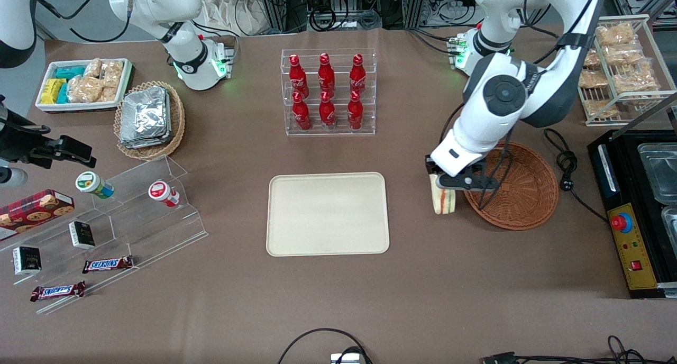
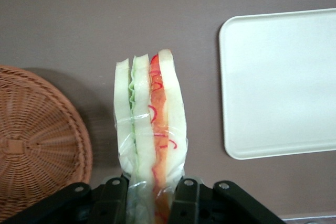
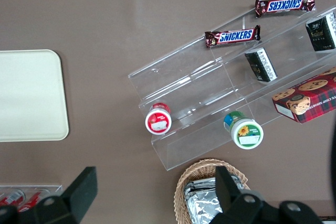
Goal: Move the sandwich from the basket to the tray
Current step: 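Lift the sandwich and carry it over the cream tray, then lower the sandwich onto the tray with the left gripper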
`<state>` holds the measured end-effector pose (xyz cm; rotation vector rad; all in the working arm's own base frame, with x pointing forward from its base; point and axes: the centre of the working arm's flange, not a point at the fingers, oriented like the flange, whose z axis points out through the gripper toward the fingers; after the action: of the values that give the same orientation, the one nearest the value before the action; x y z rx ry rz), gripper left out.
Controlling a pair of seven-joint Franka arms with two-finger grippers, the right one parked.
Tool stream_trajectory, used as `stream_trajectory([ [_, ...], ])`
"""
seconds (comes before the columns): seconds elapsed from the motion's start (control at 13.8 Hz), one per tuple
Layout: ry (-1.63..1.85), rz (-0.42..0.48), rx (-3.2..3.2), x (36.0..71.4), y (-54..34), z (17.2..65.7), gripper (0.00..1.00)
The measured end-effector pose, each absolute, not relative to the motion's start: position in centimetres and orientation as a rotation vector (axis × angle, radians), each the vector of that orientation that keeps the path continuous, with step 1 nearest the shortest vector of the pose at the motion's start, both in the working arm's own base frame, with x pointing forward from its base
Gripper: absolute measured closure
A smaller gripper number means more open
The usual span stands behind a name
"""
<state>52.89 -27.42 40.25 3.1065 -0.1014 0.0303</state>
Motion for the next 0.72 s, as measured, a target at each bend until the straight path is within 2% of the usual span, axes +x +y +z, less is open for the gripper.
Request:
stream_trajectory([
  [0.72,-0.138,0.03,3.128,52.8,-40.2,34.8,0.72],
])
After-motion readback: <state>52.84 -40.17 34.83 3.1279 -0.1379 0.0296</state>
